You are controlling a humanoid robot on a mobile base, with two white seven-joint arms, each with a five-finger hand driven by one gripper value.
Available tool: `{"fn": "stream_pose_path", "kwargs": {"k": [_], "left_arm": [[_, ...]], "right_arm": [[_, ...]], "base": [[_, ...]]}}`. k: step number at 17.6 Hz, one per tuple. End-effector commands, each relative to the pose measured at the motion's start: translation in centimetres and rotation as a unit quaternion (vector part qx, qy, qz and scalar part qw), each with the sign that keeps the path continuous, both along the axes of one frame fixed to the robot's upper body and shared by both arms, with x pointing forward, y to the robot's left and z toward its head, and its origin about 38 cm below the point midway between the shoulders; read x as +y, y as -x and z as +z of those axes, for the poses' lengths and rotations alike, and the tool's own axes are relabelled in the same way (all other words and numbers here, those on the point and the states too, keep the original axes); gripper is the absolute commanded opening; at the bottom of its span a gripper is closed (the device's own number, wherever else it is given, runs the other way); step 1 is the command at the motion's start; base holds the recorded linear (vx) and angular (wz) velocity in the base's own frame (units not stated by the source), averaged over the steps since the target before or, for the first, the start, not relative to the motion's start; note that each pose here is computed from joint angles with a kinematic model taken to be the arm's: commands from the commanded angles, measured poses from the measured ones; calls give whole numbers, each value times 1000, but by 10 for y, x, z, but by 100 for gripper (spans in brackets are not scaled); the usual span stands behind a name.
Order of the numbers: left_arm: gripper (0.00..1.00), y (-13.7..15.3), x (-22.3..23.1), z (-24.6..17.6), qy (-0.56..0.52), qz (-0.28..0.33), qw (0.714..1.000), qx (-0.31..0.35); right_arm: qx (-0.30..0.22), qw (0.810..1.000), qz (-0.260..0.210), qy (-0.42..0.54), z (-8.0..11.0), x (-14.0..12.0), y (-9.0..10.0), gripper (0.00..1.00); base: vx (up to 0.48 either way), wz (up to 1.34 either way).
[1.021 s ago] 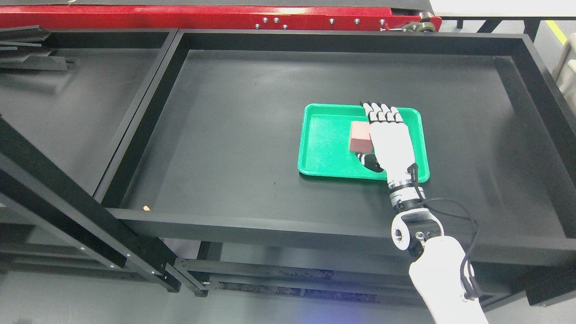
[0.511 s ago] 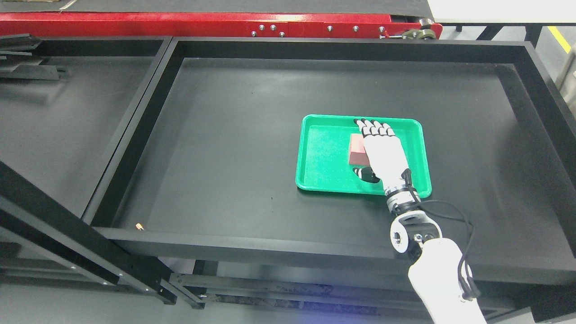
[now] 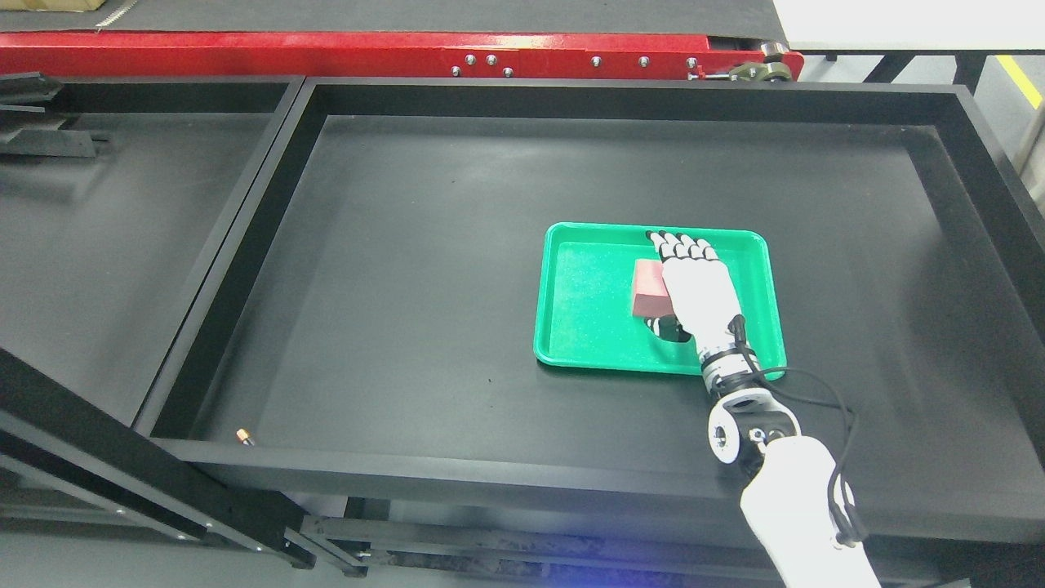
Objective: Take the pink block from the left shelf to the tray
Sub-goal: 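Close the right hand fingers around the pink cube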
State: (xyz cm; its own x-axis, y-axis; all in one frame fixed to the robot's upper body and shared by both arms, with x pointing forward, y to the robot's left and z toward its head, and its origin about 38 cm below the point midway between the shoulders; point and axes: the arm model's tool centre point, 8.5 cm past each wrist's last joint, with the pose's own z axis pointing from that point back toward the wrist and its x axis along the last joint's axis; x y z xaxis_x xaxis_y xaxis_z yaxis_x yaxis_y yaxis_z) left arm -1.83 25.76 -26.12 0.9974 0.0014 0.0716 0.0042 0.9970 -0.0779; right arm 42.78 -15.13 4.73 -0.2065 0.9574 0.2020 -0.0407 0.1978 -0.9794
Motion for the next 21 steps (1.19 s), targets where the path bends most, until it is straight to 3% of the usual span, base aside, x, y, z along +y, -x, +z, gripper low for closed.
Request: {"fn": "stream_pose_path", "kwargs": {"k": [1,5,9,15,21], "left_arm": [[100,-6,11,0,-8,-1,1000,-9],[100,-6,11,0,-8,-1,1000,-8],[100,-6,11,0,-8,-1,1000,-8],[100,-6,11,0,-8,-1,1000,-8],[100,-6,11,0,-8,-1,1000,-9]], "right_arm": [[-204,979,7,16,210,7,-112,98],[-206,978,5,16,212,7,-114,98],[-221,975,-1,16,229,6,-119,98],[-221,975,-3,18,234,5,-124,98],[-230,973,-6,22,251,5,-133,98]], "base": [[53,0],[40,4],[28,0],[23,2],[16,3]]}}
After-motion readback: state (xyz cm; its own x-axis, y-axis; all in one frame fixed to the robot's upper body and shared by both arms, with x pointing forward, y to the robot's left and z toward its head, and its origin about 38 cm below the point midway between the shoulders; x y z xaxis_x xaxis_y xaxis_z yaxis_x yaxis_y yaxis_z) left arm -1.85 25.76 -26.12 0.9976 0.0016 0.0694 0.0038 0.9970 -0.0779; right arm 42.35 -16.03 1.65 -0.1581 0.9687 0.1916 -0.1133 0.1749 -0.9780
